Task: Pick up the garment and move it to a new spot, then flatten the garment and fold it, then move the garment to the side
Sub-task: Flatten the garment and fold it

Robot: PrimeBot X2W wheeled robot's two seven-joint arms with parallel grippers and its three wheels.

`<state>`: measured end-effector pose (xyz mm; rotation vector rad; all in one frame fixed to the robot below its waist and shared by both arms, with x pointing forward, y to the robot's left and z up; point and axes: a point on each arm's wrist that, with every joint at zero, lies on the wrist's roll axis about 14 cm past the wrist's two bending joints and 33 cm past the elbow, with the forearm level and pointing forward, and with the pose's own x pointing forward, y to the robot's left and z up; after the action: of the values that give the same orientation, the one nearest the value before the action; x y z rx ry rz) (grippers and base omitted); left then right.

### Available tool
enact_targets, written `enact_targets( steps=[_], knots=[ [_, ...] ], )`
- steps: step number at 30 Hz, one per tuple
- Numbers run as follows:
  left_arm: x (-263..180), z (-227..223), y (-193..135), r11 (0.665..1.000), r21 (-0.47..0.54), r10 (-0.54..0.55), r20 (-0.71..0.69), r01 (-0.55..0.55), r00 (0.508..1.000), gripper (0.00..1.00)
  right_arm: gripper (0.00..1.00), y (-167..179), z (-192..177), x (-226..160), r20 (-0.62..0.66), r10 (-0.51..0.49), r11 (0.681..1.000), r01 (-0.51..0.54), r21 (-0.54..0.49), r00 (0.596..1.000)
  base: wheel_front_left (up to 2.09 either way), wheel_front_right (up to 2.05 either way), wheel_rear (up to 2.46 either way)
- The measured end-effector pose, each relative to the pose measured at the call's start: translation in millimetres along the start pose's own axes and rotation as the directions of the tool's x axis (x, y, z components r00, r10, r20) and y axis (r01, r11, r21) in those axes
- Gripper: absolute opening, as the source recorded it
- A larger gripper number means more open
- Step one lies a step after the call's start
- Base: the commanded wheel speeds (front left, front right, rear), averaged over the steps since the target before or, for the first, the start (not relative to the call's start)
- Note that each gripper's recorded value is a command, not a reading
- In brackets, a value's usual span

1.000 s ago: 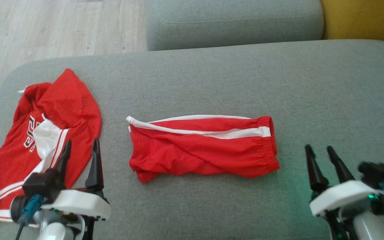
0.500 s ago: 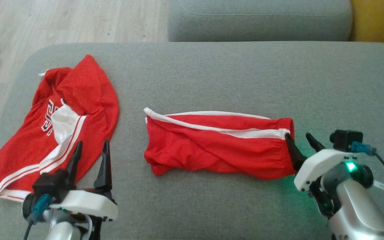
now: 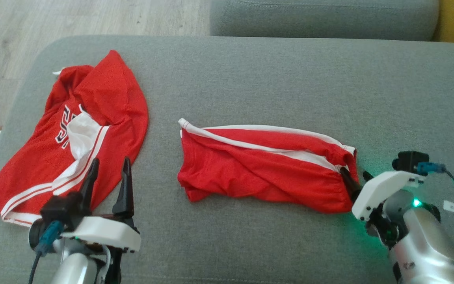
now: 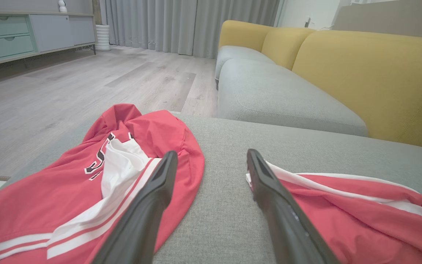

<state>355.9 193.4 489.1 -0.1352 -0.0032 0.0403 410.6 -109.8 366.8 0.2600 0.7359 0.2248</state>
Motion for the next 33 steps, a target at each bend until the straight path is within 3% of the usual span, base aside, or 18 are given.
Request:
enact_targets(
  steps=[1,2,4,5,15,22,25,29,33],
  knots=[
    [0,-1,0,1.0,-0.001,0.0,-0.002,0.0,1.0,1.0,1.0,3,0,1,-0.014,0.01,1.0,-0.01,0.019,1.0,0.0,0.0,0.0],
    [-1,-2,0,1.0,-0.001,0.0,-0.004,0.0,1.0,1.0,0.91,6,-1,2,-0.032,0.021,0.999,-0.02,0.038,0.999,0.0,0.0,0.0],
    [-1,-2,1,1.0,-0.004,0.009,-0.005,-0.009,1.0,1.0,0.46,13,-1,4,-0.055,0.045,0.998,-0.042,0.056,0.997,0.0,0.0,0.0],
    [-2,-3,5,1.0,-0.002,0.02,-0.008,-0.02,1.0,1.0,0.0,19,-4,4,-0.072,0.064,0.996,-0.06,0.064,0.995,0.0,0.0,0.0],
    [-2,0,3,1.0,-0.005,0.012,0.005,-0.012,1.0,1.0,0.0,22,10,-7,-0.051,0.101,0.989,-0.094,0.118,0.994,0.0,0.0,0.0],
    [4,-1,-10,1.0,-0.011,-0.023,0.005,0.023,1.0,1.0,0.0,-55,57,-43,0.008,-0.027,0.993,0.026,0.113,1.0,0.0,0.0,0.0],
    [6,-3,-18,0.999,-0.022,-0.044,-0.002,0.044,0.999,1.0,0.0,-65,67,-57,0.017,-0.02,0.984,0.017,0.178,1.0,0.0,0.0,0.0],
    [7,-4,-23,0.998,-0.025,-0.062,-0.004,0.062,0.998,1.0,0.0,-46,72,-61,0.032,0.091,0.932,-0.097,0.349,0.995,0.0,0.0,0.0],
    [5,-8,-20,0.998,-0.024,-0.055,-0.015,0.055,0.998,1.0,0.0,-17,69,-55,0.046,0.214,0.838,-0.207,0.505,0.976,0.0,0.0,0.0]
  ],
)
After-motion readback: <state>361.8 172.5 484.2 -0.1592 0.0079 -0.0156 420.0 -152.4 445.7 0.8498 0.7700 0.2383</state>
